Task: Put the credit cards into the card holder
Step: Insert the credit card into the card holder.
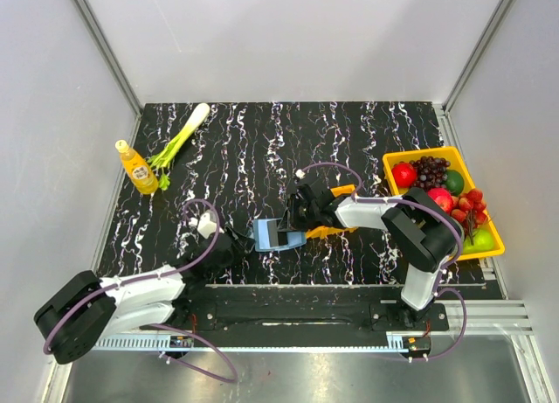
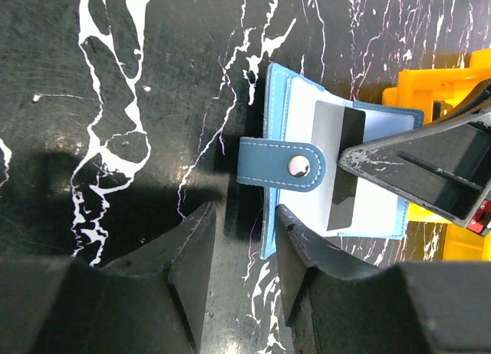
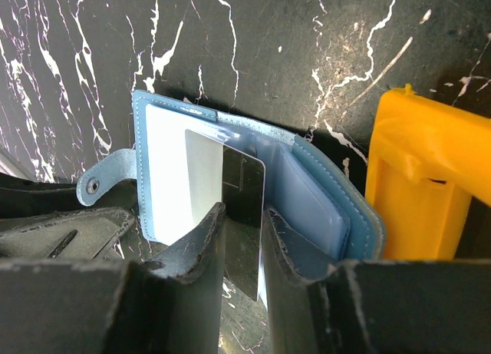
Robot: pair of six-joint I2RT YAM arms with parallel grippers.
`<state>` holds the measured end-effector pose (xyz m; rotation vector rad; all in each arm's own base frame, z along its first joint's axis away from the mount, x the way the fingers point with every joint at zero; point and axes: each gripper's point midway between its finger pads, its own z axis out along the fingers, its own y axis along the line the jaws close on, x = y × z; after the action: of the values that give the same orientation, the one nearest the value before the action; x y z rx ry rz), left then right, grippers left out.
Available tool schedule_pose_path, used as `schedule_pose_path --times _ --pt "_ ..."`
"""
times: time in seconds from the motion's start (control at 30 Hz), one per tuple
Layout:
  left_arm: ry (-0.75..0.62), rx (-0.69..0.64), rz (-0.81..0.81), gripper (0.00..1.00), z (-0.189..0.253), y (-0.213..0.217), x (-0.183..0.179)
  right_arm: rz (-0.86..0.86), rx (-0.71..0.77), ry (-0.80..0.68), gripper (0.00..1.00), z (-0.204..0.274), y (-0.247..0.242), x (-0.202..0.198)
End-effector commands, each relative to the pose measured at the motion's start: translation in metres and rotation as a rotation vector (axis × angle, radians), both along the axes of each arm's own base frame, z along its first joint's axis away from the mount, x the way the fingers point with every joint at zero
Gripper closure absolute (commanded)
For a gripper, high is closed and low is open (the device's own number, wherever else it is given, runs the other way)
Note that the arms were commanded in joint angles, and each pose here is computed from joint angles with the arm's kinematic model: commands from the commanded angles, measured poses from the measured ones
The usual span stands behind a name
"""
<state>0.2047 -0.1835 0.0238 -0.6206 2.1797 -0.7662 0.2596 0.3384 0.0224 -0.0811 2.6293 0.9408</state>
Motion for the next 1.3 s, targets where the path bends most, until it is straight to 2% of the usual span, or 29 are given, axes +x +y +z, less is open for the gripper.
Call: schedule_pose_path --times 0.0,0.2,0.33,0.43,0.5,0.83,1.0,1.27 --pt "0.001 -0.012 -0.060 0.59 -0.007 -0.005 -0.008 0.012 -0.087 0.038 0.69 -0.021 -0.013 -0.008" --pt "0.017 -0.013 -0.102 0.62 -0.009 -0.016 -0.006 0.013 -0.083 0.040 0.69 -0.020 -0.013 -0.007" --pt "0.042 -0.002 -0.121 0.78 -0.015 -0.022 -0.005 0.018 -0.078 0.040 0.70 -0.020 -0.012 -0.008" --pt "0.049 -0.008 -0.122 0.95 -0.016 -0.023 -0.004 0.026 -0.071 0.040 0.70 -0.019 -0.011 -0.009" --pt "0.052 -0.003 -0.118 1.00 -0.016 -0.023 -0.003 0.040 -0.060 0.043 0.70 -0.018 -0.009 -0.011" --pt "0.073 0.010 -0.109 1.00 -0.021 -0.020 -0.005 0.062 -0.005 0.037 0.70 -0.007 0.015 -0.014" --pt "0.077 0.021 -0.077 1.00 -0.022 -0.013 -0.006 0.037 -0.022 -0.011 0.64 0.002 0.010 -0.007" --pt "0.059 0.011 -0.093 1.00 -0.019 -0.017 -0.004 0.047 -0.043 0.031 0.59 0.000 0.019 -0.016"
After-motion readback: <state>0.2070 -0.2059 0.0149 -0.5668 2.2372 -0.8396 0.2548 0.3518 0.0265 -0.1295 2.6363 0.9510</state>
